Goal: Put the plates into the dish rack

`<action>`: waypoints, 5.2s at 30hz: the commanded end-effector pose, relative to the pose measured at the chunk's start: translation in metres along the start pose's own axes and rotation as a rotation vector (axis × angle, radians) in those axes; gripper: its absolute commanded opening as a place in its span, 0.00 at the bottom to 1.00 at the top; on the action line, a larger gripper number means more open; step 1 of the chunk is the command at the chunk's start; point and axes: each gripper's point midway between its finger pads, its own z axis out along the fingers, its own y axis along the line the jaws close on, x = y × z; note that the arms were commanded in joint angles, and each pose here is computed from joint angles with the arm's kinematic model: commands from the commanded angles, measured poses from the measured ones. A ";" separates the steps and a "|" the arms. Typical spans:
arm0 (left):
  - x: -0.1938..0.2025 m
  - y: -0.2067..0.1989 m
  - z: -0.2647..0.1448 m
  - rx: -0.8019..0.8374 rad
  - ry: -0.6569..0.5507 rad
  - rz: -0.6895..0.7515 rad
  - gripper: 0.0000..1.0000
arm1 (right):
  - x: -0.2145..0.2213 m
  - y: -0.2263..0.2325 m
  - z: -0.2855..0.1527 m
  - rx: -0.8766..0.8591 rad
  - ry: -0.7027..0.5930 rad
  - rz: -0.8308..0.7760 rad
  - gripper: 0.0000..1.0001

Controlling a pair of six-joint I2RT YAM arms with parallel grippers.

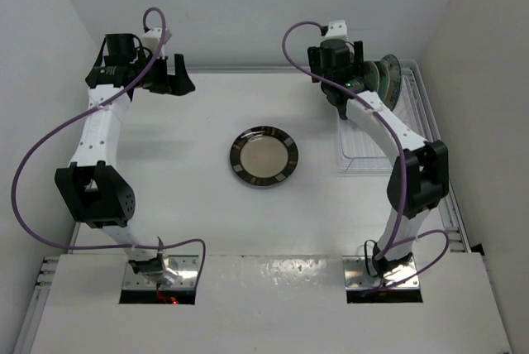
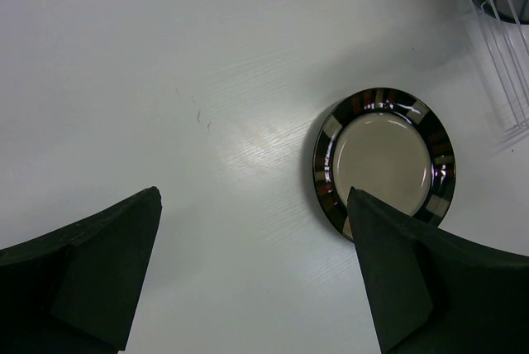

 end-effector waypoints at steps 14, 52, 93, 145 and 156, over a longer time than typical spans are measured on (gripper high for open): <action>-0.009 -0.004 -0.011 0.010 -0.034 0.024 1.00 | -0.061 -0.009 -0.039 -0.110 -0.121 0.101 0.93; 0.081 0.000 -0.013 -0.071 0.200 0.134 1.00 | 0.225 0.132 -0.190 -0.557 0.461 0.355 1.00; 0.072 -0.005 -0.027 -0.101 0.167 0.172 1.00 | 0.242 0.184 -0.130 -0.620 0.575 0.655 0.00; 0.080 0.007 -0.017 -0.099 0.199 0.142 1.00 | -0.191 -0.314 -0.149 0.281 -0.583 0.087 0.00; 0.090 0.020 -0.010 -0.128 0.237 0.123 1.00 | -0.137 -0.302 -0.079 0.305 -0.486 -0.059 0.00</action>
